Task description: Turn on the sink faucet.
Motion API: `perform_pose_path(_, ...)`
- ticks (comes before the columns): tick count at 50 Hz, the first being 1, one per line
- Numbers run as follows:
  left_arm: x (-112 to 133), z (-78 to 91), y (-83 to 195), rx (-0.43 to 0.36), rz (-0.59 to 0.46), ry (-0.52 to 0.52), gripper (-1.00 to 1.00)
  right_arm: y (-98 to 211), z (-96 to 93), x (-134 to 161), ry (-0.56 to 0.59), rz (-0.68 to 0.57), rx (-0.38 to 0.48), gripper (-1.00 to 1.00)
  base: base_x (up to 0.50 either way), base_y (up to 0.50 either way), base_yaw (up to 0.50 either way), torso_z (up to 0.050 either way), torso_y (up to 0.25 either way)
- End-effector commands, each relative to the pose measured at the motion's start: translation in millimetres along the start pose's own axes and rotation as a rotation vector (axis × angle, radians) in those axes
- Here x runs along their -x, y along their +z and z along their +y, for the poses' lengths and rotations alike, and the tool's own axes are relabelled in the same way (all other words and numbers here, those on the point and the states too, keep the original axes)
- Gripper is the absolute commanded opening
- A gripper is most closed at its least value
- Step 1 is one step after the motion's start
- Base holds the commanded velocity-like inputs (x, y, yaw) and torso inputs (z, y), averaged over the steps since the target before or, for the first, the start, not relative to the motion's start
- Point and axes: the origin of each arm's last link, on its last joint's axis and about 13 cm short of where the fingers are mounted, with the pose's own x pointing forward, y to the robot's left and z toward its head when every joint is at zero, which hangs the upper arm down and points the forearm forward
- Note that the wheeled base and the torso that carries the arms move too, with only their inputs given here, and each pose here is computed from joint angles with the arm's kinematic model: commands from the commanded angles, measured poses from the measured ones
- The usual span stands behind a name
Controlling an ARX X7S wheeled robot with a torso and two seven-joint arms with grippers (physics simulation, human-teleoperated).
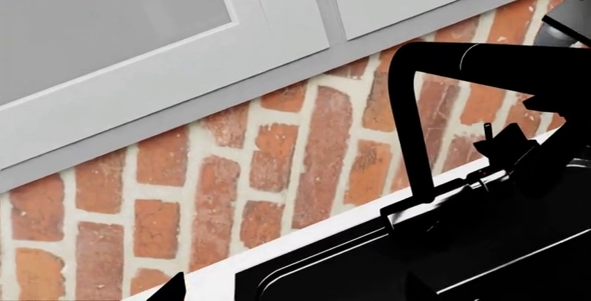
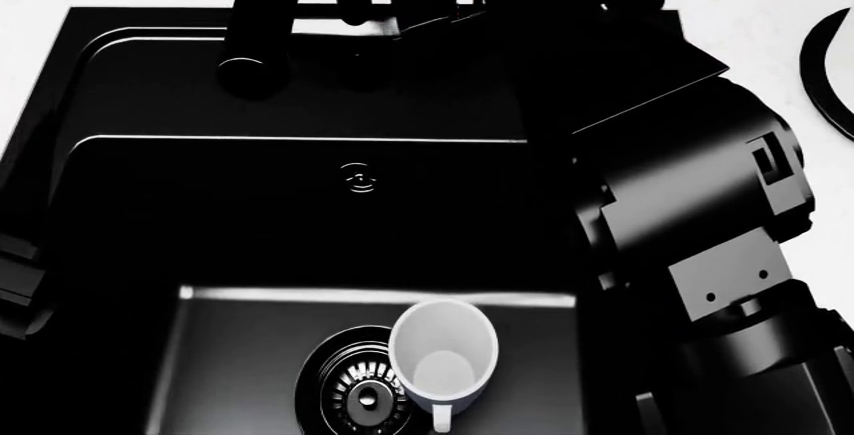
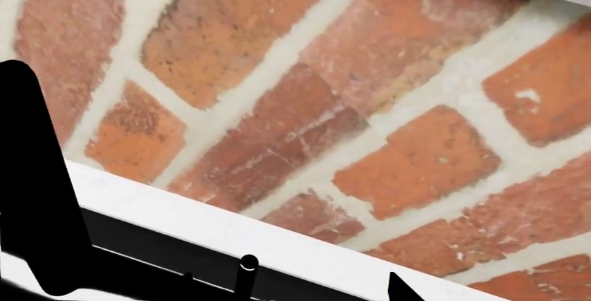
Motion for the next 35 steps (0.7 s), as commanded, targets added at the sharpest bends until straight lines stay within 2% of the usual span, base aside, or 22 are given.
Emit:
perform_pose_path(1, -5, 1.8, 3, 0.055, -0.019, -0.022, 1.0, 4, 1.2, -6, 0.027, -0.028, -0.037, 1.0, 0.0, 0.0, 0.0, 0.0, 0.0)
perform_pose_path(2, -5, 1.7, 3, 0.023, -0.017, -0.015, 1.0, 3, 2.7, -6, 0.033, -0.027, -0.029, 1.0, 0.0, 0.0, 0.0, 0.0, 0.0)
perform_pose_path(18, 0, 3.0, 5, 0.045, -0.029, -0.016, 1.0, 10, -1.0, -1, 0.027, -0.068, -0.025, 1.0, 0.0, 0.0, 0.0, 0.03, -0.135)
perform_pose_path(35, -1, -2.4, -3, 0.046, 0.004, -0.044, 1.0, 9, -48.2, 19, -0.161, -0.156, -0.128, 1.0, 0.0, 0.0, 0.0, 0.0, 0.0)
